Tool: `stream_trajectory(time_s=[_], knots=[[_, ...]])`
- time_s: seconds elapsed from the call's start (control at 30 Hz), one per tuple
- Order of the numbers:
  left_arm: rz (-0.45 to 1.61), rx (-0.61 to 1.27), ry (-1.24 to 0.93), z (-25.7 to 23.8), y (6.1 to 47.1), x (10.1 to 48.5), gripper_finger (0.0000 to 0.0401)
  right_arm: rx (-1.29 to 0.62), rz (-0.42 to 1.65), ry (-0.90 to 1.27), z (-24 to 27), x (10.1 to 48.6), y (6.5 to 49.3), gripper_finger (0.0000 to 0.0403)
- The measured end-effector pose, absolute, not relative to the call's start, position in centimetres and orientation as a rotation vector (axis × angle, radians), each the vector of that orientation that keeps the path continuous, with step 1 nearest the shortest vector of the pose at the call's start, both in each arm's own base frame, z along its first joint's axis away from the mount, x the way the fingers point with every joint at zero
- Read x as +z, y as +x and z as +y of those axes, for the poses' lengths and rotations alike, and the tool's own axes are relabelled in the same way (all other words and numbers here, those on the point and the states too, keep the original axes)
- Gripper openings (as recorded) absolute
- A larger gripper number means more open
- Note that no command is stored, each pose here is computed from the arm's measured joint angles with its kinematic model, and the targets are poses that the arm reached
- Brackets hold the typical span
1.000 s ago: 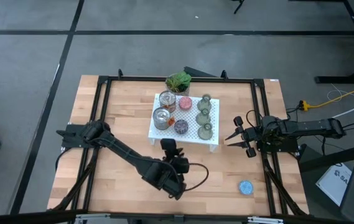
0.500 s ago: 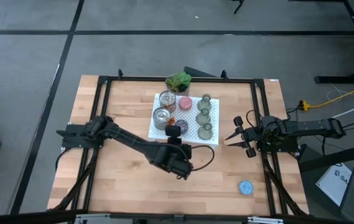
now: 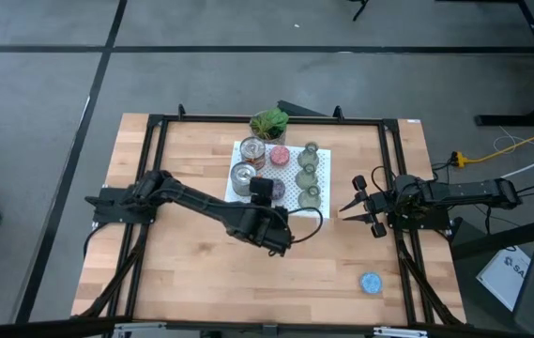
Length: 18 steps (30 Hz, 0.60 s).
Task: Stock candles and vases on shelf
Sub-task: Align the black patterned scented candle with the other scented candle on the shelf
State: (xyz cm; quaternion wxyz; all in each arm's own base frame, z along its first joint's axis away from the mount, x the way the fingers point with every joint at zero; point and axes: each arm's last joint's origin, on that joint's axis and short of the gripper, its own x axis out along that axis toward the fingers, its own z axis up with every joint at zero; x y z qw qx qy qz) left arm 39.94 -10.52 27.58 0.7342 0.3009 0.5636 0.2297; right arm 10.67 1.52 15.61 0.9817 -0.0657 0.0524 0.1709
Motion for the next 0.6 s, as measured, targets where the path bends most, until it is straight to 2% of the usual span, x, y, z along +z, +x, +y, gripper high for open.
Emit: stream_trajectory(time_s=[0.43, 0.6], knots=[[1.25, 0.612, 0.602, -6.8, 40.8, 27.6, 0.0002, 0.344, 0.105, -0.132, 1.5, 15.6, 10.7, 0.0124], [1.276, 0.541, 0.552, -7.0, 40.9, 27.5, 0.0002, 0.344, 0.106, -0.132, 1.5, 15.6, 10.7, 0.0124]])
